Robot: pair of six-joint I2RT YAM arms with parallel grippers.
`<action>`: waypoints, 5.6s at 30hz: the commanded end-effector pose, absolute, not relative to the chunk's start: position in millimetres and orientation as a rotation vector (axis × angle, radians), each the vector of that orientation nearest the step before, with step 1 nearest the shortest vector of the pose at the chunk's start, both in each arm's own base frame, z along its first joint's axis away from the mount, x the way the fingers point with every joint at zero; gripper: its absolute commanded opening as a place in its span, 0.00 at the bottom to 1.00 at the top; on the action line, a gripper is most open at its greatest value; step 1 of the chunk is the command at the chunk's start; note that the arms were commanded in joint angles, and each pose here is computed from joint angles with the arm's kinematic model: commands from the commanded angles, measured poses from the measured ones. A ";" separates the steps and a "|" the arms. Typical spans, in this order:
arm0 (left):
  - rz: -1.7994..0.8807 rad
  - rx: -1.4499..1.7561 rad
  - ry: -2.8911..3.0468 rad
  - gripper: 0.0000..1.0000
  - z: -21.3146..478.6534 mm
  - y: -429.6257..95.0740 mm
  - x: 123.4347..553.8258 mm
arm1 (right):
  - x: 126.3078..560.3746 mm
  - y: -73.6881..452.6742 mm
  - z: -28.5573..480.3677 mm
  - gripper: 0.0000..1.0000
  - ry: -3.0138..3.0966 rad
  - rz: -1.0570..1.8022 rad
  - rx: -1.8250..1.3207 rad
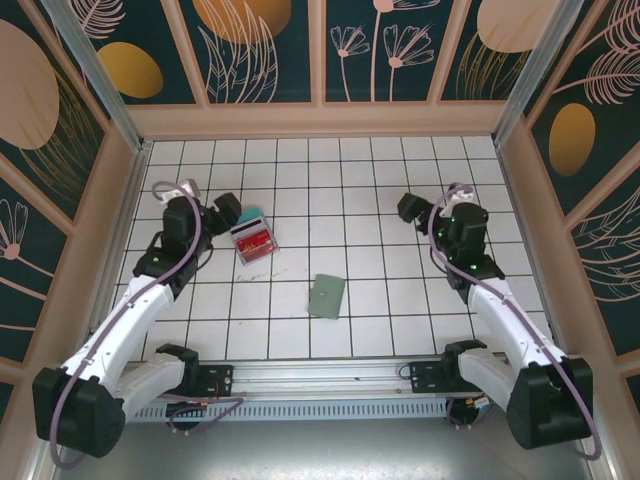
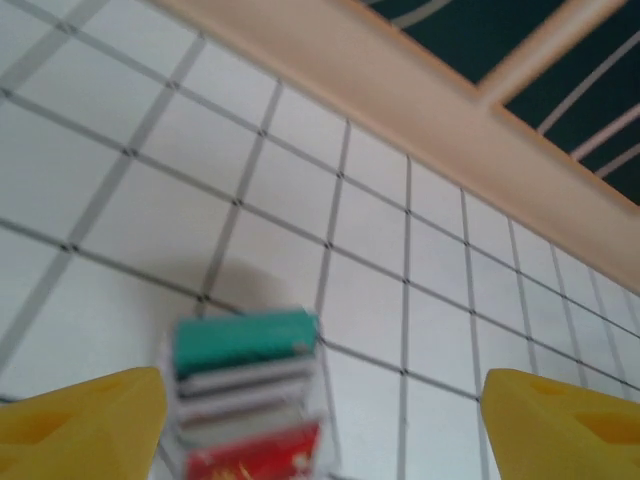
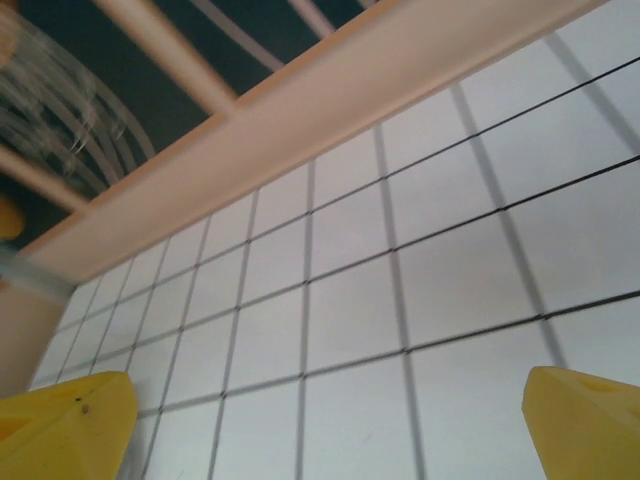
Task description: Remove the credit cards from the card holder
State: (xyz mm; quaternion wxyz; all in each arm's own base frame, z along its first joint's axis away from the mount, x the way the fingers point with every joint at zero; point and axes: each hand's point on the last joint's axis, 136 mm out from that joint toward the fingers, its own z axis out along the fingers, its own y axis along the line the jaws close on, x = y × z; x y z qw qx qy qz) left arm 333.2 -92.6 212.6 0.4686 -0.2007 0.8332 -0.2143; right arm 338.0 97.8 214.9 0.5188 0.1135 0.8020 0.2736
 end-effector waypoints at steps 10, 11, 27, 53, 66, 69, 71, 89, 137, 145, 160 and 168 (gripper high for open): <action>-0.628 -0.319 2.424 0.68 122.1 -217.3 244.9 | 263.5 147.7 147.9 0.99 2.180 0.703 0.247; -0.626 -0.295 2.461 0.66 115.0 -227.7 239.3 | 260.6 148.3 144.0 0.99 2.189 0.704 0.248; -0.232 0.163 2.712 0.38 56.8 -316.1 204.8 | 238.1 145.2 134.5 0.99 2.192 0.710 0.248; 0.064 0.320 2.781 0.07 14.4 -302.7 205.4 | 235.5 166.1 126.8 0.99 2.235 0.784 0.187; -0.240 0.181 2.699 0.00 42.5 -315.4 206.5 | 217.4 235.4 94.8 0.66 2.422 1.170 0.071; -0.323 0.155 2.679 0.00 50.0 -316.1 203.7 | 215.3 243.6 89.0 0.63 2.441 1.228 0.060; -0.345 0.147 2.677 0.00 49.8 -314.3 202.2 | 213.6 249.7 85.4 0.62 2.458 1.263 0.043; -0.456 0.126 2.636 0.00 63.9 -313.9 198.6 | 207.4 289.0 51.4 0.19 2.613 1.370 -0.060; -0.371 0.219 2.779 0.41 30.3 -309.8 209.8 | 218.3 272.5 49.3 0.00 2.619 1.267 -0.010; -0.215 0.186 2.760 0.00 34.1 -291.9 218.3 | 220.3 272.8 50.8 0.00 2.615 1.262 -0.014; 0.104 -0.005 2.714 0.00 43.6 -219.3 227.0 | 221.7 264.7 43.2 0.00 2.634 1.243 0.026; -0.226 0.036 2.625 0.00 93.4 -267.0 243.2 | 226.6 268.1 48.4 0.58 2.631 1.238 0.012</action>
